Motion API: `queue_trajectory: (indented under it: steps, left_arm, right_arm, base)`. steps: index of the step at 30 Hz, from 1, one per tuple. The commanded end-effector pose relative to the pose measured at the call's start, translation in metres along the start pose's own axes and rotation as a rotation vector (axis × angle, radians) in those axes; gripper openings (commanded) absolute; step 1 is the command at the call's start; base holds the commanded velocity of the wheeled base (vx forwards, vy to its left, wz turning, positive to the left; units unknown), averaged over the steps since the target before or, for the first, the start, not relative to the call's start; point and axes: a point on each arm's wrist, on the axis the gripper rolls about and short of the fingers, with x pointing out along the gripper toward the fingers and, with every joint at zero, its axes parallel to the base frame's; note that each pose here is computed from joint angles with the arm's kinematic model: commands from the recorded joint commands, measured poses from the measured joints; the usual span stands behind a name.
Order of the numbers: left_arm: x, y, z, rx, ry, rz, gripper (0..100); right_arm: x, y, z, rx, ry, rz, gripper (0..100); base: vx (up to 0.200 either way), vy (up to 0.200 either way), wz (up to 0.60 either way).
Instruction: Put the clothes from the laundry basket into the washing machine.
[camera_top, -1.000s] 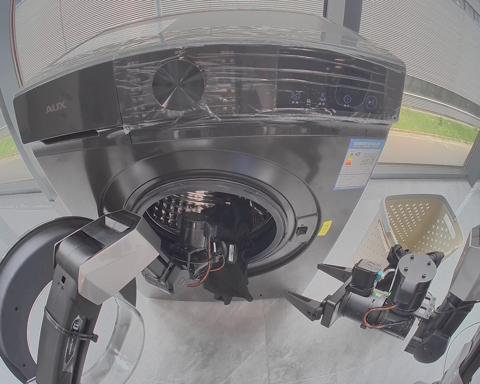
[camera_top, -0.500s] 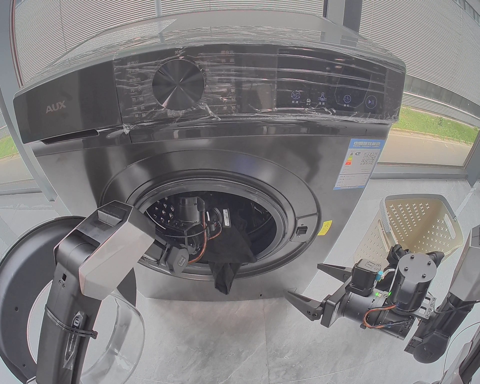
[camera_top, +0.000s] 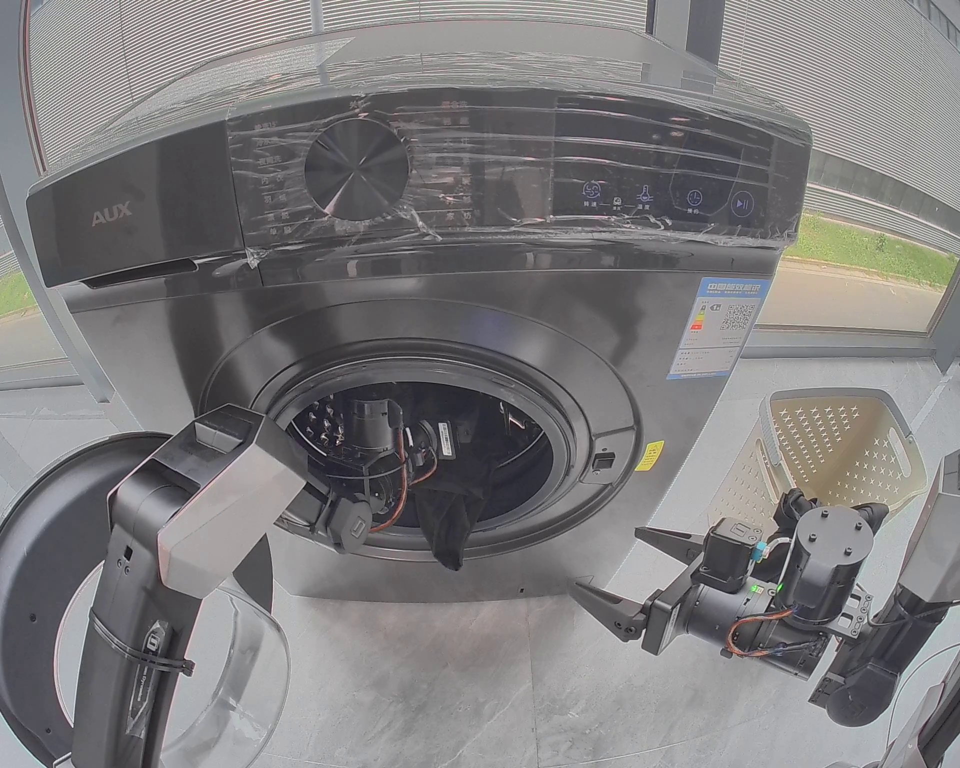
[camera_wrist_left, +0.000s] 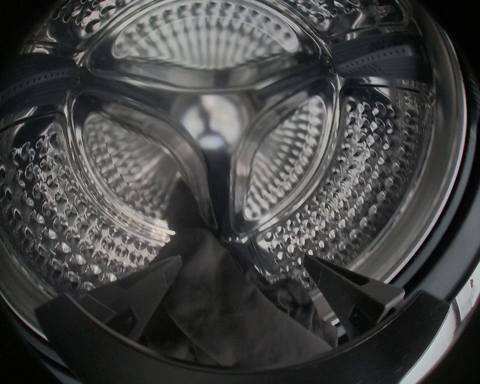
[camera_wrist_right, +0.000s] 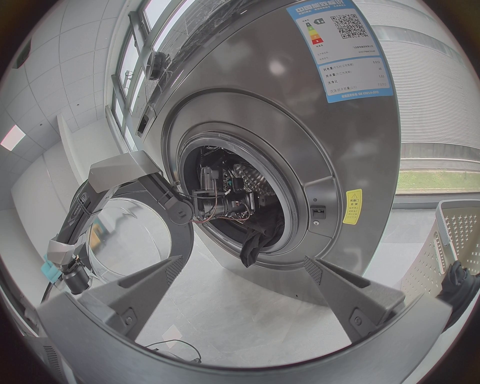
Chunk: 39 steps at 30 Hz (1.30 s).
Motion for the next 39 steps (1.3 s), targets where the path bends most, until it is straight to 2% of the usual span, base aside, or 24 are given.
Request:
queue_trajectory:
  steps: [1, 2, 7, 11, 12, 14, 21, 22, 28, 31, 34, 37, 39]
  left_arm:
    - [-0.012, -0.008, -0.001, 0.005, 0.040, -0.022, 100]
    - [-0.025, -0.016, -0.012, 0.015, 0.109, -0.070, 100]
    - [-0.036, -0.023, -0.022, 0.025, 0.167, -0.104, 100]
    - [-0.039, -0.021, -0.032, 0.037, 0.202, -0.100, 100]
    - [-0.039, -0.019, -0.036, 0.051, 0.213, -0.098, 100]
    - [-0.037, -0.015, -0.044, 0.060, 0.230, -0.090, 100]
    - [-0.035, -0.011, -0.055, 0.067, 0.256, -0.080, 100]
    - [-0.035, -0.011, -0.057, 0.069, 0.260, -0.080, 0]
    - [-0.033, -0.011, -0.058, 0.071, 0.255, -0.076, 0]
    - [-0.029, -0.010, -0.051, 0.064, 0.225, -0.068, 0]
    - [-0.020, -0.004, -0.033, 0.051, 0.149, -0.031, 0]
    - [-0.006, 0.002, -0.011, 0.016, 0.027, 0.014, 0]
    - [0.001, 0.002, -0.005, 0.000, -0.027, 0.024, 0]
  right_arm:
    - [0.000, 0.000, -0.001, 0.001, 0.002, 0.001, 100]
    - [0.000, 0.000, -0.001, 0.001, 0.002, 0.001, 100]
    - [0.000, 0.000, -0.001, 0.001, 0.004, 0.001, 100]
    - [0.000, 0.000, -0.001, 0.001, 0.006, 0.000, 100]
    - [0.000, 0.000, -0.001, 0.001, 0.006, 0.000, 100]
    - [0.000, 0.000, -0.001, 0.001, 0.006, 0.002, 100]
    - [0.000, 0.001, -0.001, 0.000, 0.003, 0.004, 100]
    - [0.000, 0.001, -0.001, 0.000, 0.003, 0.004, 100]
    - [0.000, 0.001, -0.001, 0.000, 0.004, 0.004, 100]
    - [0.000, 0.001, -0.001, 0.000, 0.005, 0.005, 100]
    - [0.000, 0.001, -0.001, 0.000, 0.004, 0.004, 100]
    - [0.000, 0.001, -0.001, 0.000, 0.004, 0.004, 100]
    - [0.000, 0.001, -0.001, 0.000, 0.005, 0.005, 100]
  base:
    - [0.000, 0.000, 0.00]
    - [0.000, 0.000, 0.00]
    - [0.000, 0.000, 0.00]
    - [0.000, 0.000, 0.00]
    - [0.000, 0.000, 0.00]
    - [0.000, 0.000, 0.00]
    - [0.000, 0.000, 0.00]
    - [0.000, 0.000, 0.00]
    - [0.000, 0.000, 0.00]
    - [0.000, 0.000, 0.00]
    - [0.000, 0.000, 0.00]
    - [0.000, 0.000, 0.00]
    - [0.000, 0.000, 0.00]
